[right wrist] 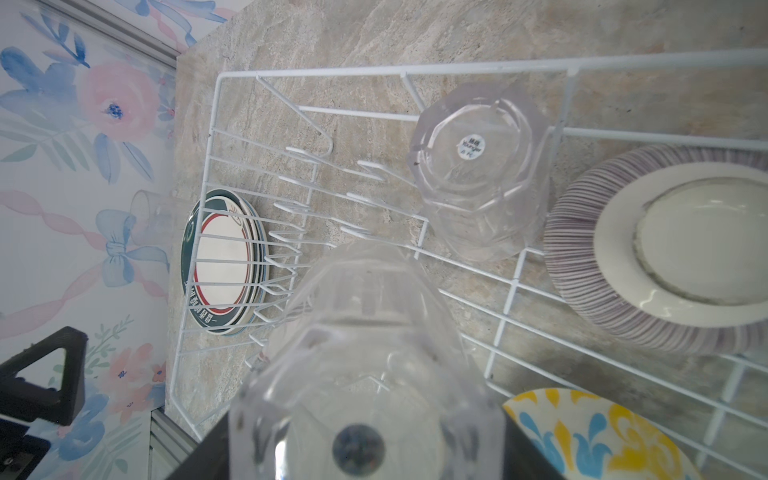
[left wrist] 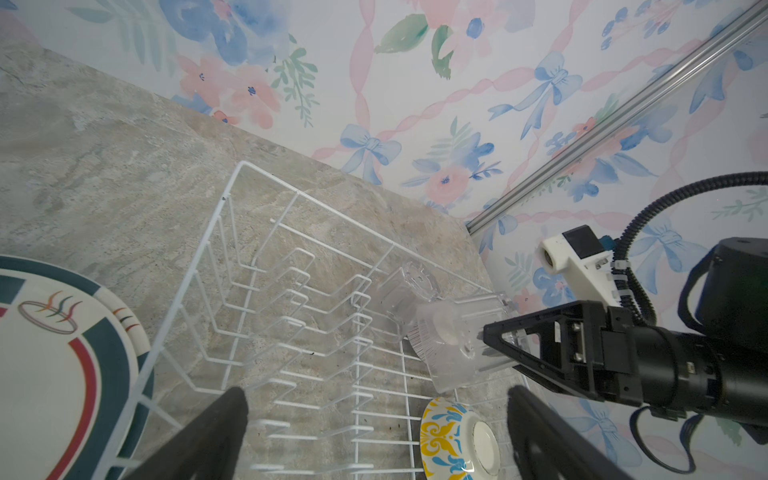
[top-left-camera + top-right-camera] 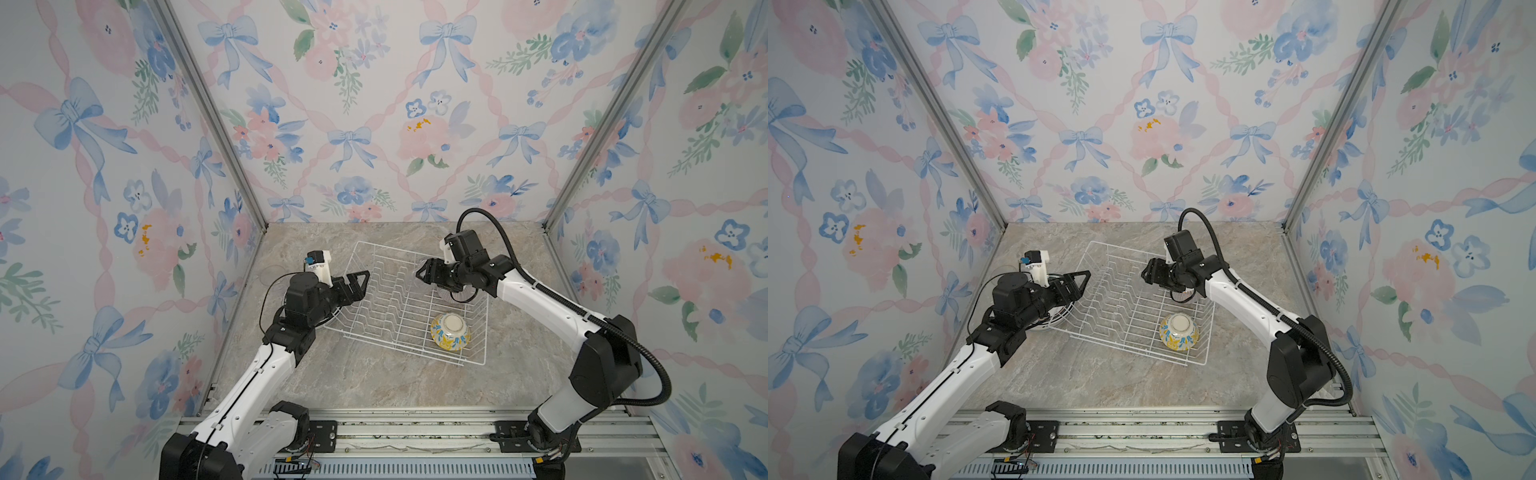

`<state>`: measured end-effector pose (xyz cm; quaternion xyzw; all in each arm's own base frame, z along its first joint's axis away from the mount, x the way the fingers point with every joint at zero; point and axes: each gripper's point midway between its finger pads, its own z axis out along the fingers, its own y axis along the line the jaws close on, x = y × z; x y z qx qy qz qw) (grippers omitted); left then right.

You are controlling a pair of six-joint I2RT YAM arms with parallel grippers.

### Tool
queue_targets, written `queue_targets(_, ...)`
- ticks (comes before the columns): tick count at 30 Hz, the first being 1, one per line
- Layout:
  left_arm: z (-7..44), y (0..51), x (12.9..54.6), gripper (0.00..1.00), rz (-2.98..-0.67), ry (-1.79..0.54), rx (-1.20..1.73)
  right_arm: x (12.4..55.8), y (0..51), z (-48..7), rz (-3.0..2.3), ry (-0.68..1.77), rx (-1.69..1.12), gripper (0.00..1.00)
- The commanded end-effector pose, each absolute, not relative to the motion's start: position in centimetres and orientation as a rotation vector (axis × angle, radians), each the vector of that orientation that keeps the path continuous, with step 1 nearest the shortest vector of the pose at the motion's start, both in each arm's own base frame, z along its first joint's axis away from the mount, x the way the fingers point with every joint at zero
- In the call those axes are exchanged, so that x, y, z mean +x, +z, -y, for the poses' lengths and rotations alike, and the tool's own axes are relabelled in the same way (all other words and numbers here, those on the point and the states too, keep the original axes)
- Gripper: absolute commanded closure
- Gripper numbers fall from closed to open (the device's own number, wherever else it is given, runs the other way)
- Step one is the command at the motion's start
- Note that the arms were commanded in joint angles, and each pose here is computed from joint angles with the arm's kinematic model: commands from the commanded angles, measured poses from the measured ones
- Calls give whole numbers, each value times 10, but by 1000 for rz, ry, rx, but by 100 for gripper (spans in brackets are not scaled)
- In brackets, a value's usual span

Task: Unload the mixed dishes from the dish rack
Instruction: 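Lift the clear cup and bring it toward the left gripper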

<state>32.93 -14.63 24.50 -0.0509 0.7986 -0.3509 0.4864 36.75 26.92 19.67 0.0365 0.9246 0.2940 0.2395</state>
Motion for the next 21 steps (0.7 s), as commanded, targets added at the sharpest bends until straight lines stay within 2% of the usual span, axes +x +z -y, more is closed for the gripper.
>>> queue_targets(1,165,252,330,2,-1907,-924,-76,371,225,-275,-2438,936,125,48)
queue_targets(12,219,251,328,2,-1925,-1016,95,372,246,-281,-2371,1106,167,47)
queue_targets(21,255,268,330,11,-1856,-1083,247,367,260,-289,-2343,1213,145,46)
